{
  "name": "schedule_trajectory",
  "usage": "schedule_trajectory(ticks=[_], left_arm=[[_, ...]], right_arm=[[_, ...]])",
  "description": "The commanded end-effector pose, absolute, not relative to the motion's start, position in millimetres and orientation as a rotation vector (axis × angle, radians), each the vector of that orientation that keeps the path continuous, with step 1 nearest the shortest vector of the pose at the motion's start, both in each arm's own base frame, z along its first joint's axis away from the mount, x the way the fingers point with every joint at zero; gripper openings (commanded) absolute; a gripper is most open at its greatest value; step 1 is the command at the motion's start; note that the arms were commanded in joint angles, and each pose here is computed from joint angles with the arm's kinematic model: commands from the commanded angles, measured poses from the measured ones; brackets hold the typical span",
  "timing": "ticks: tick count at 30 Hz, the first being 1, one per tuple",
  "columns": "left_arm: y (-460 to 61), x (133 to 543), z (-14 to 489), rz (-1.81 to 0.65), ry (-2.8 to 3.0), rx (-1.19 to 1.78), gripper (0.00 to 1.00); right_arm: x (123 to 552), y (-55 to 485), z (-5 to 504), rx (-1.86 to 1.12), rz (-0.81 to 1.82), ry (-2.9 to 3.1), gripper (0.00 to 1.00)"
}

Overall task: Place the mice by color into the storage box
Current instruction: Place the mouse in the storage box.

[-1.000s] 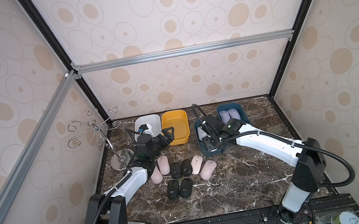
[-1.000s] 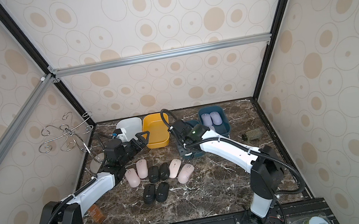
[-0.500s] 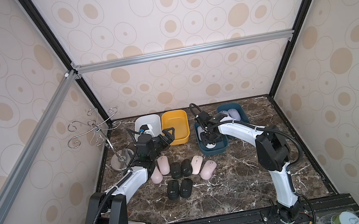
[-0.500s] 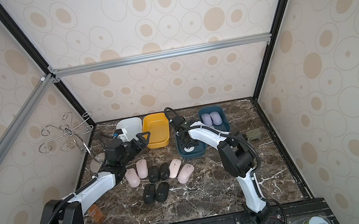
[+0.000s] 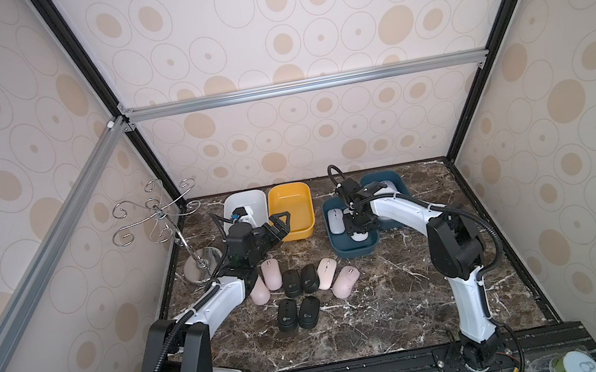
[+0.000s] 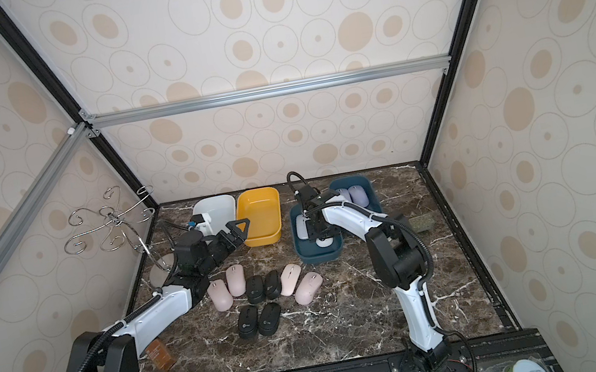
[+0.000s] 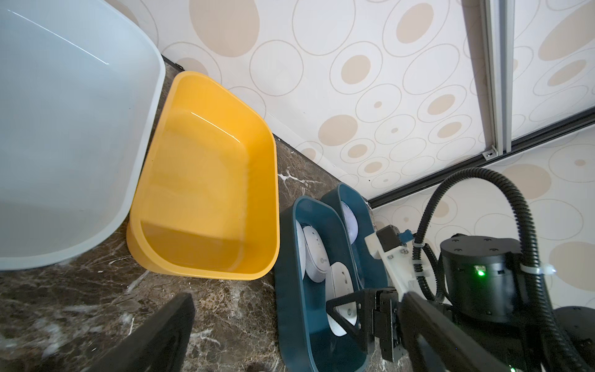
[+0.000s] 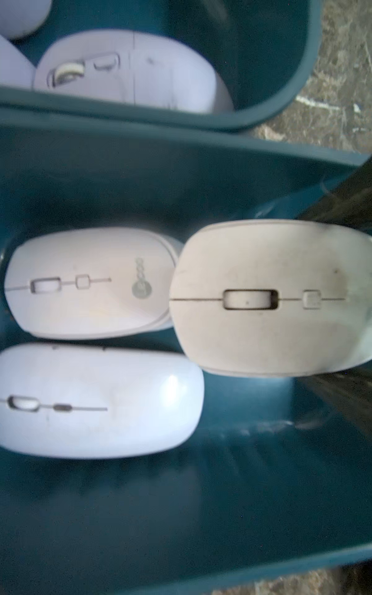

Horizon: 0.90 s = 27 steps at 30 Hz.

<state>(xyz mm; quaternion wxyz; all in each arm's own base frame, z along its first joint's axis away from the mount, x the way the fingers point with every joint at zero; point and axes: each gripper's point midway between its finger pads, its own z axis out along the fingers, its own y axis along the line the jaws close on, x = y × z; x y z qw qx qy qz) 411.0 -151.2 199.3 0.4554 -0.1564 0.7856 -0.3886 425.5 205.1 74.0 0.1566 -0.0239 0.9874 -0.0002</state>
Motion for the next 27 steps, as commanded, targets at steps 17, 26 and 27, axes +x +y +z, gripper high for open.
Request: schedule_trajectory(ticks=[17, 26, 27], left_arm=[[-148.7, 414.5, 216.9, -0.977, 1.882, -0.392, 1.0], [-148.1, 415.1, 216.2, -0.975, 1.884, -0.395, 1.0], [-148.9, 415.0, 216.7, -0.979, 1.883, -0.392, 1.0]], right_arm=[[408.5, 196.2, 28.2, -0.126, -0.102, 2.963, 0.52], [412.9, 198.0, 31.9, -0.115, -0.096, 2.952, 0.61], [413.8, 197.3, 35.0, -0.113, -0.096, 2.944, 0.64]])
